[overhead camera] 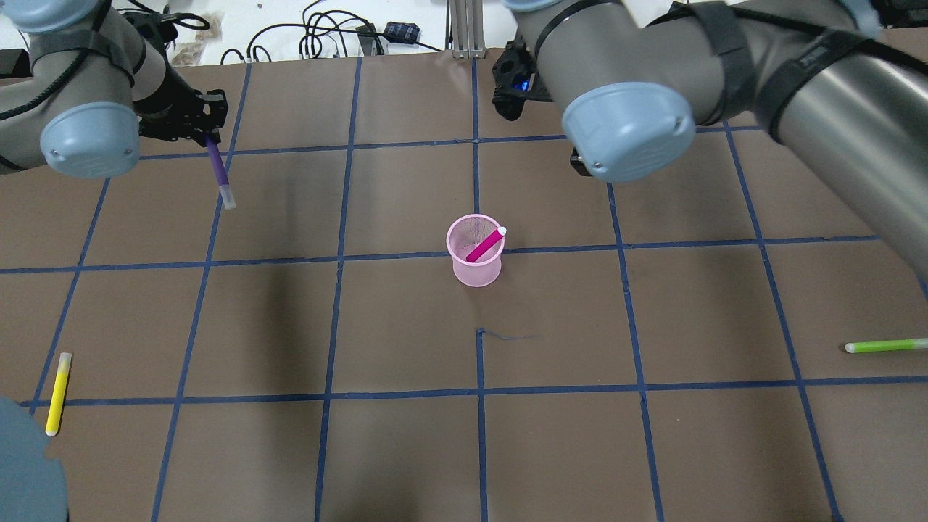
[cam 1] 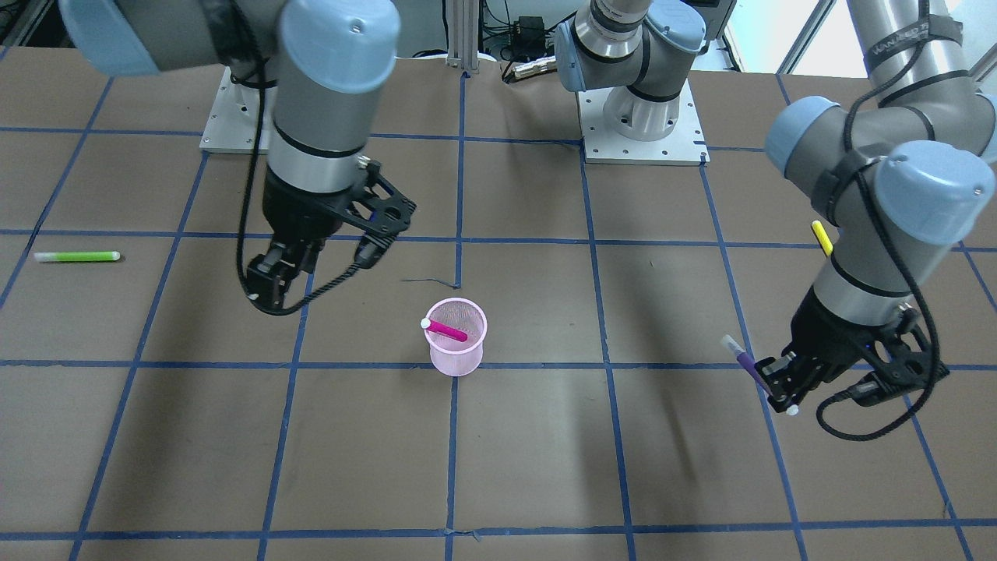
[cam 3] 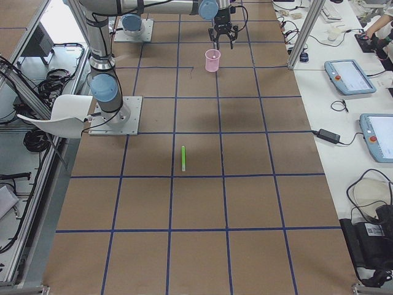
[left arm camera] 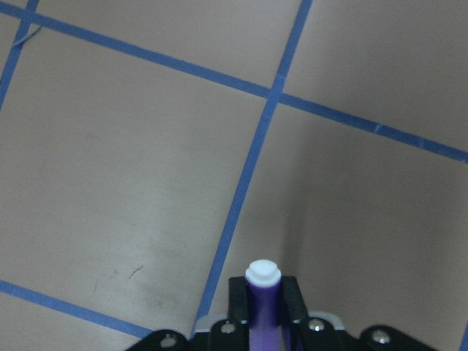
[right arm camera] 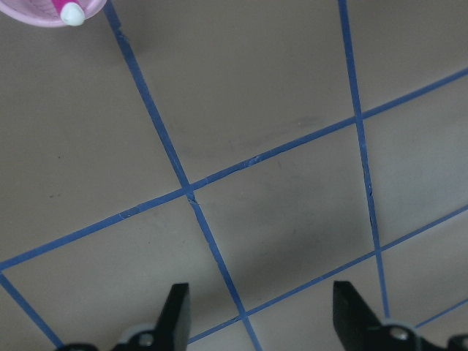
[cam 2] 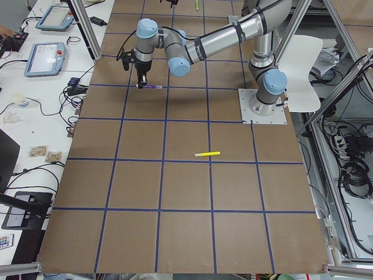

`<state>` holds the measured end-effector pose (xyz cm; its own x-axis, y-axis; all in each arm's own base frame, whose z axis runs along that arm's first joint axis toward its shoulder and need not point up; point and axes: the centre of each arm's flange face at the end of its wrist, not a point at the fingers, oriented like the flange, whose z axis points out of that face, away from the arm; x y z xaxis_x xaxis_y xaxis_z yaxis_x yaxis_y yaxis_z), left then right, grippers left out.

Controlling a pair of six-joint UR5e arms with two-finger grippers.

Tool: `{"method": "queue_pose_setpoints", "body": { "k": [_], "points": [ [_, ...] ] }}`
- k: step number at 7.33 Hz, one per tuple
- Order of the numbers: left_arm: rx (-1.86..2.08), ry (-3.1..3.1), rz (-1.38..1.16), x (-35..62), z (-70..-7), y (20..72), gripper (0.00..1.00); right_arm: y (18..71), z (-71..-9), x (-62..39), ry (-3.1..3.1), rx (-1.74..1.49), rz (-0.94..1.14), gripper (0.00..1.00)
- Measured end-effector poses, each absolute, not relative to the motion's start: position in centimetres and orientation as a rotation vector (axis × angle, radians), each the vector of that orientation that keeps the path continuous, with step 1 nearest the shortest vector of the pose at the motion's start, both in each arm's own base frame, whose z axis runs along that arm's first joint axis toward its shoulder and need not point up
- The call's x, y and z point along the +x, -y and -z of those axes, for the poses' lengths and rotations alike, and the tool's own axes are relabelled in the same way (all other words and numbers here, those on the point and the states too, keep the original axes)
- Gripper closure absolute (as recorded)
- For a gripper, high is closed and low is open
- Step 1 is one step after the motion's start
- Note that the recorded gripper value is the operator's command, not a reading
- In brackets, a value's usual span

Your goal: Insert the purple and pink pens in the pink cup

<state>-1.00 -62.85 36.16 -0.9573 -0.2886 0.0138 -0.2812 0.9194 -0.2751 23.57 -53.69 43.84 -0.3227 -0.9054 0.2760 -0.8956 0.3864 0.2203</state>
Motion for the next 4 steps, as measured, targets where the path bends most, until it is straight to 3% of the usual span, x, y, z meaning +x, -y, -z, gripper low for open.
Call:
{"method": "queue_pose_setpoints", "body": {
  "k": [1, 4],
  "points": [
    [-0.473, -3.044, 0.479, -4.6, -37.3, 62.3, 1.00, 53.3, -46.0, 20.3, 2.403, 1.511, -0.003, 0.00],
    [-0.583, -3.047, 0.610, -16.1, -39.0, 59.8, 1.00, 51.2, -49.2, 15.0, 2.739, 1.143, -0.025, 0.00]
  ]
}}
